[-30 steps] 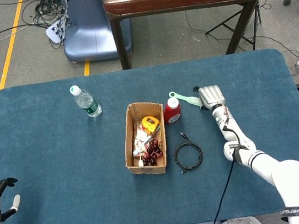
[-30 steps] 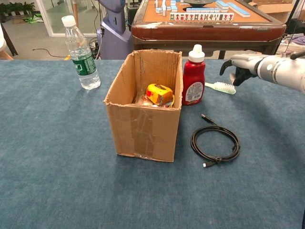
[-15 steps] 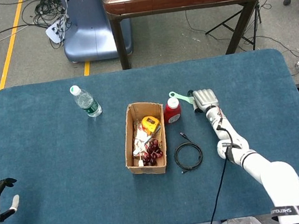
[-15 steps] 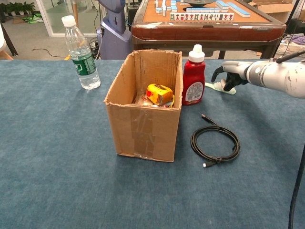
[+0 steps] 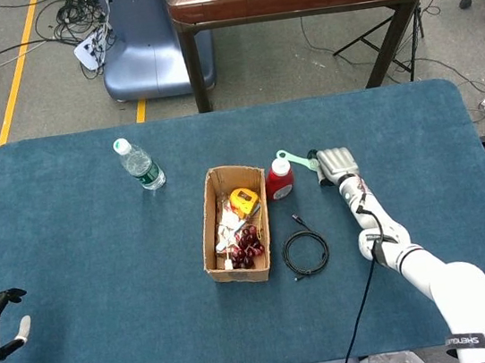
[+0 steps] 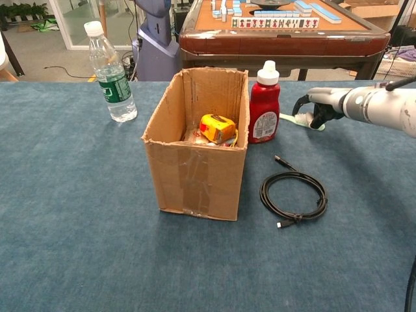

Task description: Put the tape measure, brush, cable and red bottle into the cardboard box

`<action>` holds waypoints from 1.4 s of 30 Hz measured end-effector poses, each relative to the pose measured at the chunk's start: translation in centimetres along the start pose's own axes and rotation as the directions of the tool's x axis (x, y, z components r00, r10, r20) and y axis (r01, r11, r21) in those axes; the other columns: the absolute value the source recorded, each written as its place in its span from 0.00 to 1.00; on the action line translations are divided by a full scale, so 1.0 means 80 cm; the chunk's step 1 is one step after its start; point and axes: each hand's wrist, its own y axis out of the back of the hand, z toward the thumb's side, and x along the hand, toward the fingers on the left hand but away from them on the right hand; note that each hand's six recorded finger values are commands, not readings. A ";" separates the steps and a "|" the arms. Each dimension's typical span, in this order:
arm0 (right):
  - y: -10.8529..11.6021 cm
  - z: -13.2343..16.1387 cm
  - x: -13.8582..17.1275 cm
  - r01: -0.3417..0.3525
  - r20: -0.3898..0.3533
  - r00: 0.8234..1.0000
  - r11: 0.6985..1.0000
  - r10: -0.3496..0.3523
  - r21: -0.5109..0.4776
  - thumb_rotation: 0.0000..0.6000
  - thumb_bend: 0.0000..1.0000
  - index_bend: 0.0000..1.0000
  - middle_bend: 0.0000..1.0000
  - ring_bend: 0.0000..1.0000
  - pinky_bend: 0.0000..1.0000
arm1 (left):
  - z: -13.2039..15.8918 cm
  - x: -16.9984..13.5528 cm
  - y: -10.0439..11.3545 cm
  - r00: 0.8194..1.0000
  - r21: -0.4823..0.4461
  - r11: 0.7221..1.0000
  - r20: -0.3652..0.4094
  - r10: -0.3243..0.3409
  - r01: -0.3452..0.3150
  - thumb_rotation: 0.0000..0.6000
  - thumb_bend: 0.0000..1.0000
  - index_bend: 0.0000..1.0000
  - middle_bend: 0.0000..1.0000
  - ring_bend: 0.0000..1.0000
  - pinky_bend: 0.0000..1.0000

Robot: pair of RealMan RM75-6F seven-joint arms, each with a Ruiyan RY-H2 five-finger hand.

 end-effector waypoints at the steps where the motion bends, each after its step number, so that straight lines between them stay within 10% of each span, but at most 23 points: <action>1: -0.001 -0.002 0.002 -0.001 -0.002 1.000 1.000 0.001 -0.003 1.00 0.97 0.25 1.00 1.00 1.00 | 0.000 0.000 0.000 1.000 0.001 1.000 0.000 -0.001 0.001 1.00 0.35 0.34 0.41 0.35 0.55; 42: -0.015 -0.009 0.067 -0.013 -0.118 0.993 0.998 0.020 0.062 1.00 0.97 0.25 1.00 1.00 1.00 | 0.000 0.000 -0.003 1.000 0.010 1.000 -0.005 -0.007 0.007 1.00 0.35 0.34 0.41 0.35 0.55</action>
